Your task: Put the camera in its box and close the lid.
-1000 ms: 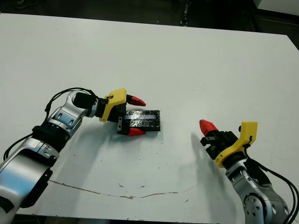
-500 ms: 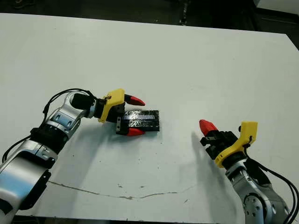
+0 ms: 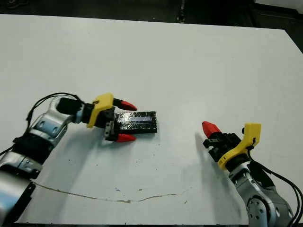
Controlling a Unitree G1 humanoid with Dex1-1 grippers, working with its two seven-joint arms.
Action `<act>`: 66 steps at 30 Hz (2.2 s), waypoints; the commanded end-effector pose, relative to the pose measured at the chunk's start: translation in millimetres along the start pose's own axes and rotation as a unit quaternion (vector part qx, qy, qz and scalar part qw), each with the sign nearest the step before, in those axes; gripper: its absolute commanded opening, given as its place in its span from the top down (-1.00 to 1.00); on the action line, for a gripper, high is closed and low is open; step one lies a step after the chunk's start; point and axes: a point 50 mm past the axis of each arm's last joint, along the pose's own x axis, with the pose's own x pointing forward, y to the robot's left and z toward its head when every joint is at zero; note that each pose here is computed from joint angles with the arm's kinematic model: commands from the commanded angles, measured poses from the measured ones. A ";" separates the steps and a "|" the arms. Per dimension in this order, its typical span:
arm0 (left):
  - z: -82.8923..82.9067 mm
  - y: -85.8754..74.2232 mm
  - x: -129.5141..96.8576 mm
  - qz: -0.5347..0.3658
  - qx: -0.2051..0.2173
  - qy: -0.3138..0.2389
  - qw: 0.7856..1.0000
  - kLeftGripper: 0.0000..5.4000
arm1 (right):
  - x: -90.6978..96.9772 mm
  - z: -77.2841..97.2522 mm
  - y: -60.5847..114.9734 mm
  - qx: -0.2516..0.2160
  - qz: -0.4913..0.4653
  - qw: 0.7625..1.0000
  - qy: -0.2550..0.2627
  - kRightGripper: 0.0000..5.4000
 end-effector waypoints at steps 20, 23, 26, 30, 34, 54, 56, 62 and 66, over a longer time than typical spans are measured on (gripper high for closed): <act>-54.0 -23.6 -73.5 0.071 -0.113 0.050 0.990 -1.00 | -2.4 -1.7 -3.1 -0.006 -0.012 1.000 0.007 1.00; -42.9 -19.8 -86.8 0.075 -0.110 0.047 0.990 -1.00 | -2.2 -1.3 -2.4 -0.004 -0.012 1.000 0.008 1.00; -24.0 -16.8 -95.3 0.131 -0.103 0.015 0.986 -0.95 | -1.7 -1.2 -2.4 -0.001 -0.009 1.000 0.007 1.00; 0.1 -22.8 -90.9 0.215 -0.071 -0.095 0.969 -0.79 | -1.3 -0.9 -2.0 0.004 -0.011 1.000 0.007 1.00; 25.2 -32.9 -71.1 0.269 -0.102 -0.221 0.932 -0.57 | -1.2 -0.2 -2.1 0.001 -0.011 1.000 0.007 1.00; 52.7 -54.2 54.7 0.319 -0.202 -0.206 0.903 0.54 | -1.3 -1.1 -1.0 0.007 -0.010 1.000 0.004 1.00; 49.2 -56.8 58.4 0.332 -0.208 -0.190 0.900 0.66 | -1.6 -1.0 -1.1 0.005 -0.011 1.000 0.004 1.00; 28.9 -66.5 64.1 0.335 -0.256 -0.146 0.895 0.99 | -2.0 -1.2 -1.5 0.000 -0.010 1.000 0.005 1.00; 20.1 -73.0 66.8 0.326 -0.308 -0.112 0.887 0.99 | -1.6 -1.8 -1.3 0.000 -0.012 1.000 0.004 1.00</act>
